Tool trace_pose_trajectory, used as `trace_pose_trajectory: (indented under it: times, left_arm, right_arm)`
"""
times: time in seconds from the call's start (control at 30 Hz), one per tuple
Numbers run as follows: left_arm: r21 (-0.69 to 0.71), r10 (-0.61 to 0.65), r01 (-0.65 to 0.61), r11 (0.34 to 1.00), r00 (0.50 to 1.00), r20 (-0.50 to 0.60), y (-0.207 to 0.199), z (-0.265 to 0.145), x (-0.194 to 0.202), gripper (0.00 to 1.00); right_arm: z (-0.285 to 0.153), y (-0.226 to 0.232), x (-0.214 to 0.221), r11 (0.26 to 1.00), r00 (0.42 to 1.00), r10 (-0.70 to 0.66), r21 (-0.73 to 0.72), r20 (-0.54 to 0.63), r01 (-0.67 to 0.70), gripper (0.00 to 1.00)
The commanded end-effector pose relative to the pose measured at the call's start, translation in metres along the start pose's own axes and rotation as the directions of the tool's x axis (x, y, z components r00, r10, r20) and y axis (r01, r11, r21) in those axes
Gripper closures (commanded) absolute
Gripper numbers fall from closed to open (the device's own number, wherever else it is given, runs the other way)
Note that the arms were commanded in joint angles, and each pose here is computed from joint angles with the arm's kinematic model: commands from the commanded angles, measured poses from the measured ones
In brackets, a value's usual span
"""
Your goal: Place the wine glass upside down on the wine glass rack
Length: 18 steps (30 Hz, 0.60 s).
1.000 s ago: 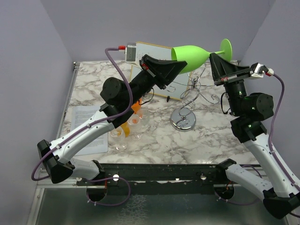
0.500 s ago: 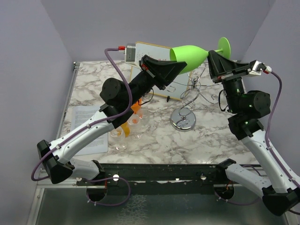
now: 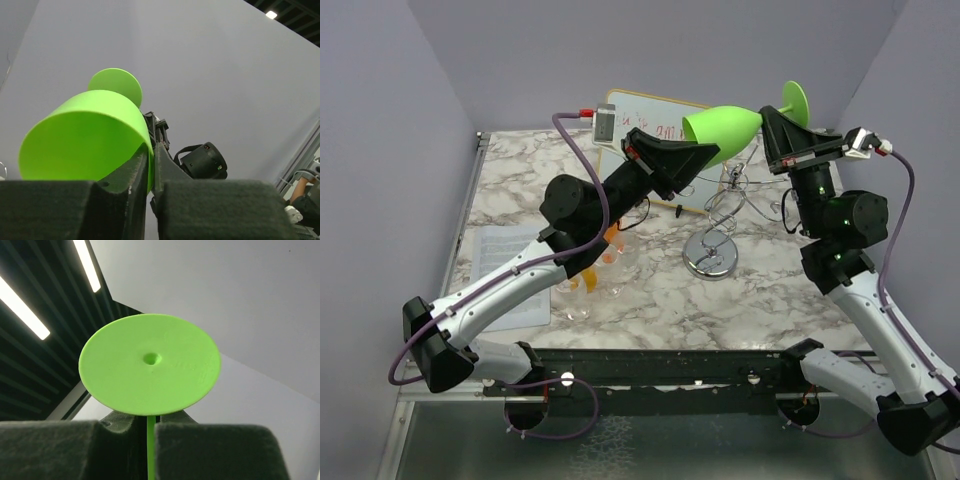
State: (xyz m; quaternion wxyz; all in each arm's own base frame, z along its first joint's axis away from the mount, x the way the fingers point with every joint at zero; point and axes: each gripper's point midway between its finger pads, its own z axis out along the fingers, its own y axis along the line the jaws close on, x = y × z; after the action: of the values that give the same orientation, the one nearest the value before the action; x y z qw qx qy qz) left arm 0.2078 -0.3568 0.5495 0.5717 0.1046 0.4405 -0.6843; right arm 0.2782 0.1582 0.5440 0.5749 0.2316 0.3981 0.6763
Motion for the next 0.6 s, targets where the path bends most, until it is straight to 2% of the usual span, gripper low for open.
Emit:
trace_pose_trajectory:
  times: [0.0, 0.1, 0.17, 0.23, 0.4, 0.57]
  left_arm:
    - [0.001, -0.014, 0.014, 1.0, 1.0, 0.013, -0.004, -0.011, -0.001, 0.77]
    - [-0.025, -0.001, 0.001, 1.0, 1.0, 0.023, -0.001, -0.022, -0.002, 0.48]
    - [-0.042, 0.014, -0.013, 0.999, 0.999, 0.031, 0.0, -0.032, -0.004, 0.34]
    - [-0.067, 0.037, -0.035, 0.997, 0.999, 0.027, 0.002, -0.044, -0.005, 0.24]
    - [-0.155, 0.103, -0.111, 0.982, 0.993, -0.059, 0.009, -0.072, 0.0, 0.16]
    - [-0.232, 0.163, -0.206, 0.951, 0.968, -0.193, 0.019, -0.092, 0.008, 0.12]
  right_arm:
    - [-0.004, 0.011, 0.001, 0.998, 1.0, -0.025, -0.054, -0.011, 0.024, 0.99]
    - [-0.008, 0.016, 0.001, 0.996, 0.997, -0.072, -0.056, -0.013, 0.071, 1.0]
    - [-0.014, 0.021, 0.001, 0.991, 0.992, -0.121, -0.059, -0.025, 0.119, 1.0]
    - [-0.023, 0.027, 0.001, 0.983, 0.983, -0.178, -0.05, -0.045, 0.176, 1.0]
    - [-0.052, 0.036, 0.012, 0.947, 0.931, -0.32, -0.03, -0.173, 0.32, 0.99]
    - [-0.09, 0.026, 0.027, 0.885, 0.83, -0.448, -0.036, -0.333, 0.464, 0.99]
